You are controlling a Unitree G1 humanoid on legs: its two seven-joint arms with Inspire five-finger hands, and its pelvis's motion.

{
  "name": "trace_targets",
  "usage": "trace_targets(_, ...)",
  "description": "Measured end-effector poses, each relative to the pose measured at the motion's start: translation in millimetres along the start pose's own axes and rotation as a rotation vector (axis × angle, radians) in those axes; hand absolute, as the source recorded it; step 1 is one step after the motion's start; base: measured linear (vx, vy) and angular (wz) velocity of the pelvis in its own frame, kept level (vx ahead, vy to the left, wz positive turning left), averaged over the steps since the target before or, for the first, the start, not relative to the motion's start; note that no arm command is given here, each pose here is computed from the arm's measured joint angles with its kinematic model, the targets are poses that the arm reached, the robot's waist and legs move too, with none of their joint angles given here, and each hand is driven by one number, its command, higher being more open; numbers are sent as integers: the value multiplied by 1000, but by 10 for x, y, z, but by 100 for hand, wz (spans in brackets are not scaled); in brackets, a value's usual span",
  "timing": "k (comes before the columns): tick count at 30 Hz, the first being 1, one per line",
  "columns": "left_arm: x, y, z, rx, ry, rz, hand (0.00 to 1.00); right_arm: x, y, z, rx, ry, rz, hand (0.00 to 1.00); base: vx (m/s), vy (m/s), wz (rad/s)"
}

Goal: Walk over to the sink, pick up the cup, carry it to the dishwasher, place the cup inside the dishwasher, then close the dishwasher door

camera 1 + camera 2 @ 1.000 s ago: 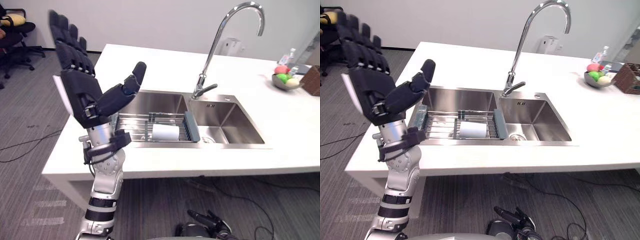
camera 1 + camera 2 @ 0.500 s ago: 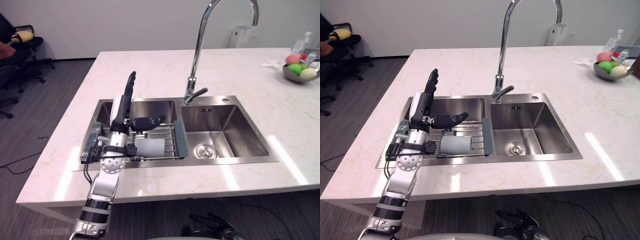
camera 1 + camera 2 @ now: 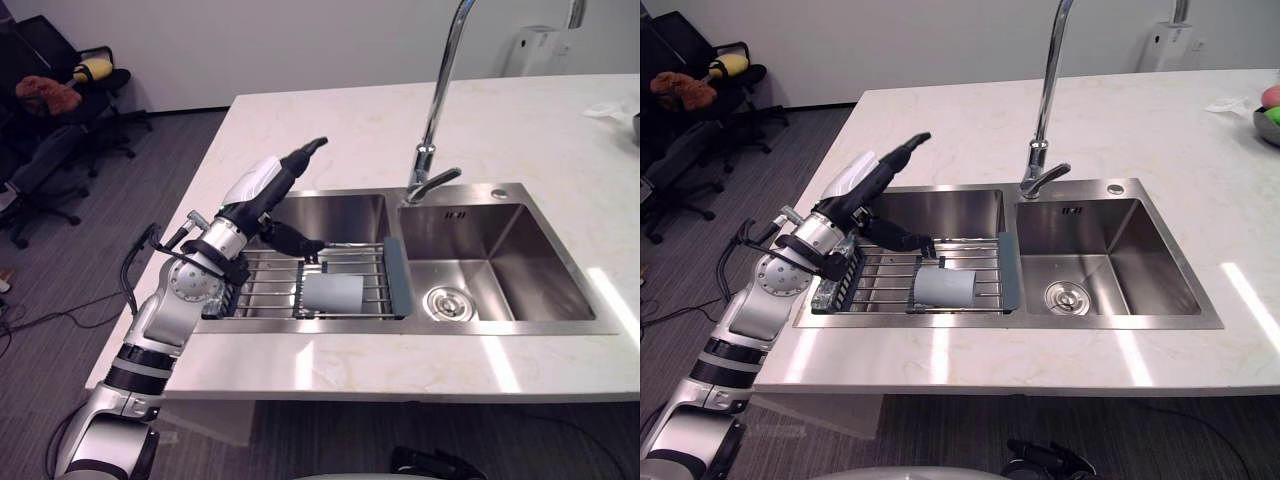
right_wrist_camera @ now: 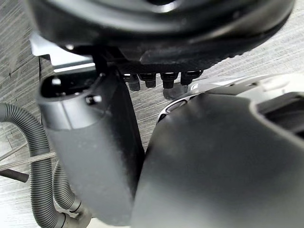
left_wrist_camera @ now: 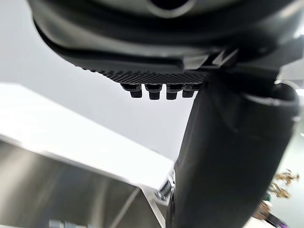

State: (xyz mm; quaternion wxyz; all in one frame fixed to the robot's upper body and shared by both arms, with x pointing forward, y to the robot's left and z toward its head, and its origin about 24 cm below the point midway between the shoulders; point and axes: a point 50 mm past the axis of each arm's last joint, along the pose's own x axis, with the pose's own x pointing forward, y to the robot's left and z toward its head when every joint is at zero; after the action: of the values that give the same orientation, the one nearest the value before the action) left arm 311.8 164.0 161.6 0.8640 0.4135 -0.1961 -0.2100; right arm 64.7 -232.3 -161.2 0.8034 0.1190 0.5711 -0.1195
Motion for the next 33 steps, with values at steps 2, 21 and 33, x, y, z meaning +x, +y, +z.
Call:
trace_targets(2,-9,-48,-72,-49,24,-55,100,0,1,-1,-5,2,1,100,-118,6,4)
trace_targets(21,-17,-380,-160,-89,131,-228,100,-3,22,27,2,-21,-7,100,-20,8,-5)
trace_targets(33,-39,-759,-138,-60,161,-299,100,6,37,57,-7,-17,-8,100,-17,0,-1)
